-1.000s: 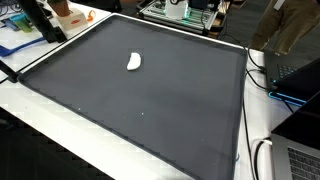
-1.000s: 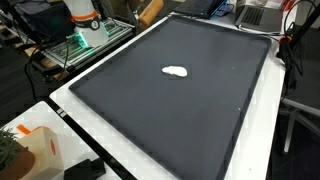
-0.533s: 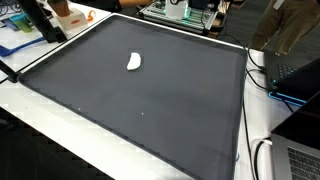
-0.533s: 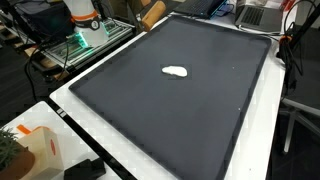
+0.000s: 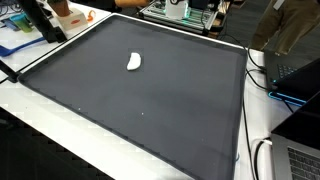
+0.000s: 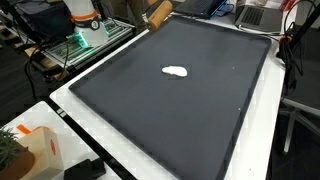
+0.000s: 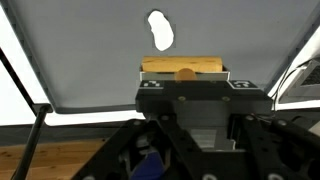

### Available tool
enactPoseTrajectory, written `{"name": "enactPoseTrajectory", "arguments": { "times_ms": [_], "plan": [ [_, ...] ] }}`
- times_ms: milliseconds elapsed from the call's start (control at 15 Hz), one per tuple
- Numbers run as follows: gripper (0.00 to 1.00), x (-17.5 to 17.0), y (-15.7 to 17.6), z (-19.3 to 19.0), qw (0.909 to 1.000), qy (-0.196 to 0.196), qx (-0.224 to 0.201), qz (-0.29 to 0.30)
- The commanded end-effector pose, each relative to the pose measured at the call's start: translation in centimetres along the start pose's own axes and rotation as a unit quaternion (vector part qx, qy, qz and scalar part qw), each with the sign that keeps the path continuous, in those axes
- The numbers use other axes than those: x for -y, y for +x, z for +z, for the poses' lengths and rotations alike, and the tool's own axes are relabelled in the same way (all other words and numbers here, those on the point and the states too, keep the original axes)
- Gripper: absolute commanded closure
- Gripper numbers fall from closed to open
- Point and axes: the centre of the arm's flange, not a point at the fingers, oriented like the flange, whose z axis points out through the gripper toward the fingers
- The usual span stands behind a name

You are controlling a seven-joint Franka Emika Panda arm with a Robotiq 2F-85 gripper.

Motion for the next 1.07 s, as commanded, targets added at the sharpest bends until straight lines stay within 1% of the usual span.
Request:
{"name": "enactPoseTrajectory", "arguments": {
  "times_ms": [0, 133, 200, 267, 400, 467, 1000],
  "plan": [
    [0.78, 0.7, -0.1, 0.4, 0.9997, -0.011, -0.022, 0.006],
    [0.78, 1.1, -0.1, 0.6, 0.9997, -0.012, -0.021, 0.003],
    [0.78, 1.2, -0.2, 0.8, 0.9999, -0.013, -0.007, -0.004],
    [0.53, 0.6, 0.0, 0.6, 0.9999, -0.007, -0.009, -0.001],
    [0.53, 0.8, 0.0, 0.9, 0.9999, -0.009, -0.005, -0.005],
    [0.78, 1.0, 0.1, 1.1, 0.9999, -0.012, -0.009, -0.004],
    [0.78, 2.2, 2.5, 2.1, 0.9995, -0.025, 0.005, -0.02]
  ]
}}
